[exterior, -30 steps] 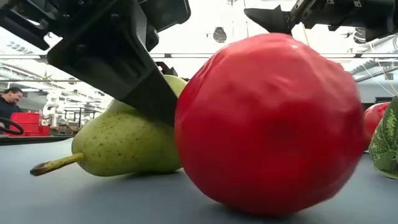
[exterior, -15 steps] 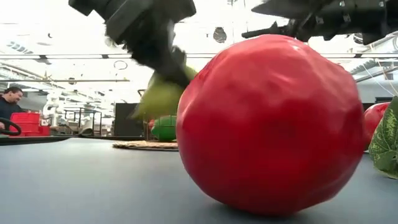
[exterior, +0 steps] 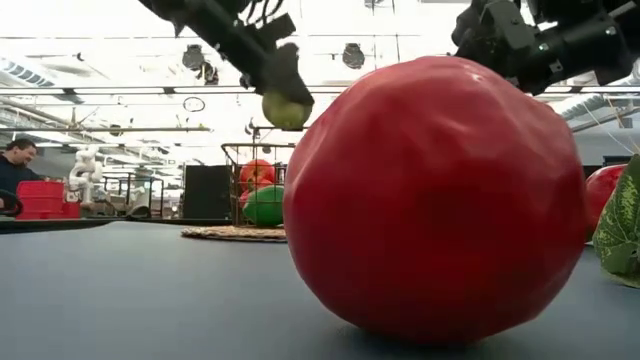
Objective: Build produce basket
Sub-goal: Put the green pear into the gold wire basket, then put the red tomato into the gold wire basket
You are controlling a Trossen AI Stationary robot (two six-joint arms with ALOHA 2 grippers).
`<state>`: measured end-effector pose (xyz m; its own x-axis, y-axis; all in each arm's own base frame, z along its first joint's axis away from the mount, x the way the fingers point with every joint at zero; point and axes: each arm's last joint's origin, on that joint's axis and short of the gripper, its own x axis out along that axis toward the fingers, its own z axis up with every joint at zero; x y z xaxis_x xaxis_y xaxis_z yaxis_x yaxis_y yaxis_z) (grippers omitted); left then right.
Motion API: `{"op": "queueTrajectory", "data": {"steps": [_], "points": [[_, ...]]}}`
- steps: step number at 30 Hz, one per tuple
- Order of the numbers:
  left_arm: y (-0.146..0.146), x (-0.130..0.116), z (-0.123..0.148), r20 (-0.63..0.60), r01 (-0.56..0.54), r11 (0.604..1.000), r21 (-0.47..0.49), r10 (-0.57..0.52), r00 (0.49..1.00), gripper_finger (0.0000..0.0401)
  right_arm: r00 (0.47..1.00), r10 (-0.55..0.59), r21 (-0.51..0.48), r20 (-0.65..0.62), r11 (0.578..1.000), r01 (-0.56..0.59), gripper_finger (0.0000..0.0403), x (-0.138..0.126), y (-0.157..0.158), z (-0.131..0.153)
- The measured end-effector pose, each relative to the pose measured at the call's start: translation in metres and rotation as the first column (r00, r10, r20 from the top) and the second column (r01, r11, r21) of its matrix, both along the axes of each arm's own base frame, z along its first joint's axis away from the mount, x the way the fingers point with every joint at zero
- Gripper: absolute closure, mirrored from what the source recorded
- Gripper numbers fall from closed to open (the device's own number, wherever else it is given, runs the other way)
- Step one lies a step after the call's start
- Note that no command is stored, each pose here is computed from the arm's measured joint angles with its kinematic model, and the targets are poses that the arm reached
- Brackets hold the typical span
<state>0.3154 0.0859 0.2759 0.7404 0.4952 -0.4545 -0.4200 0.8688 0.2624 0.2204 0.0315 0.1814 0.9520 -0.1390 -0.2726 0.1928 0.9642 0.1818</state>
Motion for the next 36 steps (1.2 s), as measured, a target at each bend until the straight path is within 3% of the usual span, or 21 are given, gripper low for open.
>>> {"op": "queueTrajectory", "data": {"steps": [4,8,12,17,24,28,32,36], "points": [[0.054,-0.01,-0.007,0.058,-0.142,0.987,-0.076,0.147,0.988,0.0103,1.0,-0.007,0.002,0.001,1.0,0.007,0.0138,0.0,-0.001,0.0],[0.085,-0.017,-0.022,0.059,-0.153,0.969,-0.195,0.167,0.984,0.0081,1.0,-0.006,0.005,0.001,1.0,0.006,0.0138,0.0,-0.001,0.0],[0.096,-0.012,-0.042,-0.014,-0.135,0.978,-0.157,0.134,0.991,0.0046,1.0,-0.005,-0.002,-0.009,1.0,0.005,0.0138,0.0,-0.001,-0.001],[0.096,0.0,-0.051,-0.015,-0.023,0.996,-0.088,0.021,1.0,0.0016,1.0,-0.003,-0.008,-0.009,1.0,0.003,0.0138,0.0,-0.001,-0.001],[0.075,0.009,-0.033,0.032,0.039,0.999,0.012,-0.039,0.999,0.0021,1.0,-0.01,0.018,0.017,1.0,0.01,0.0138,0.001,-0.001,0.001],[0.042,0.012,-0.01,0.083,0.2,0.978,0.054,-0.204,0.976,0.003,0.994,-0.031,0.055,0.106,0.998,0.025,0.0138,0.003,-0.005,0.01],[-0.006,0.021,-0.001,0.15,0.435,0.9,-0.004,-0.429,0.891,0.004,0.989,-0.017,0.055,0.145,0.998,0.009,0.0138,0.003,-0.008,0.014],[-0.061,0.031,-0.013,0.104,0.601,0.796,-0.075,-0.593,0.798,0.0051,0.989,-0.009,0.054,0.149,0.999,0.001,0.0138,0.003,-0.012,0.016]]}}
